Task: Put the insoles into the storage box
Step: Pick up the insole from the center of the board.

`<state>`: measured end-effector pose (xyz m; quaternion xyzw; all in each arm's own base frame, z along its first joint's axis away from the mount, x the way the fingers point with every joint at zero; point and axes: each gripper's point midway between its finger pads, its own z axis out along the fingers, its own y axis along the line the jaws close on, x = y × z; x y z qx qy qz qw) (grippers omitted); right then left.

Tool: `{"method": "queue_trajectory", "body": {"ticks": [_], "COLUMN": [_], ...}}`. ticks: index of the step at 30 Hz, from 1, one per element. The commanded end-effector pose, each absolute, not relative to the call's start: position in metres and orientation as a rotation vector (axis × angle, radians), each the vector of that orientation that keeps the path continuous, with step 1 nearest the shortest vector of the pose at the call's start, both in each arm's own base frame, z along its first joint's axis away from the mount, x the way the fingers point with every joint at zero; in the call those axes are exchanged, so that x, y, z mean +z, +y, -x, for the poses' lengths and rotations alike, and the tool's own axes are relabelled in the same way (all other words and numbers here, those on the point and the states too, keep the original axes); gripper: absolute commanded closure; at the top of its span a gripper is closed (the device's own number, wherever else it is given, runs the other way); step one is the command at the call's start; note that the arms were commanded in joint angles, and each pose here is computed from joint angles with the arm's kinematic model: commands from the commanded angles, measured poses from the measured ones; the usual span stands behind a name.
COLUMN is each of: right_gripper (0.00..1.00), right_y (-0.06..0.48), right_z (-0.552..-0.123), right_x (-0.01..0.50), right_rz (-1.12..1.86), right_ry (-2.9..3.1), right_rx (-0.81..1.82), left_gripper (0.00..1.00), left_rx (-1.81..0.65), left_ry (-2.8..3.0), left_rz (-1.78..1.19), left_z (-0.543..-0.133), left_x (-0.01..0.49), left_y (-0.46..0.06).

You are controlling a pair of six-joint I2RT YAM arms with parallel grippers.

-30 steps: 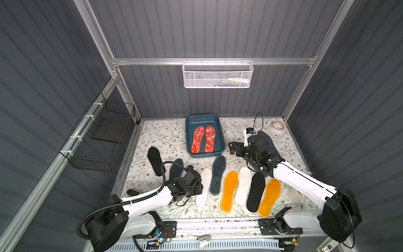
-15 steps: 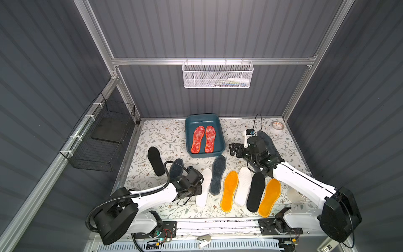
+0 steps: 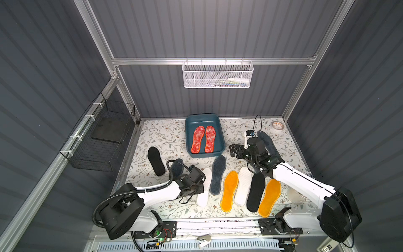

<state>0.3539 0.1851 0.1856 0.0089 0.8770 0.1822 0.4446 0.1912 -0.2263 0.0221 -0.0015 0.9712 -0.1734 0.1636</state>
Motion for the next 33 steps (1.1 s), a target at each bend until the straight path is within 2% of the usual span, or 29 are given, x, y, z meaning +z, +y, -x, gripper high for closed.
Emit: {"method": "queue_trajectory", "body": {"ticks": [1,6,22,33], "right_gripper": [0.01,0.01,0.01,0.01], "right_y": [0.18,0.18,0.181,0.21], "right_z": [-0.353,-0.353,-0.348,-0.335], "right_x": [0.185,0.185,0.197,0.219], "right_rz": [-0.032,-0.033,-0.015,0.076], "right_ry": [2.169,2.168,2.142,2.041], "right_rx": [0.437,0.44,0.477,0.73], "left_gripper": [1.0,1.0,1.0,1.0], "left_rx": [-0.457,-0.438,-0.545,-0.625], "left_ry": [2.791,2.741,2.34,2.071], "left_rz": [-0.001,0.006,-0.074,-0.08], "left_z": [-0.189,-0.195,-0.218,-0.238], "left_x": [0.021,0.036,0.132,0.195], "left_y": [-0.224,-0.219,-0.204,-0.203]}}
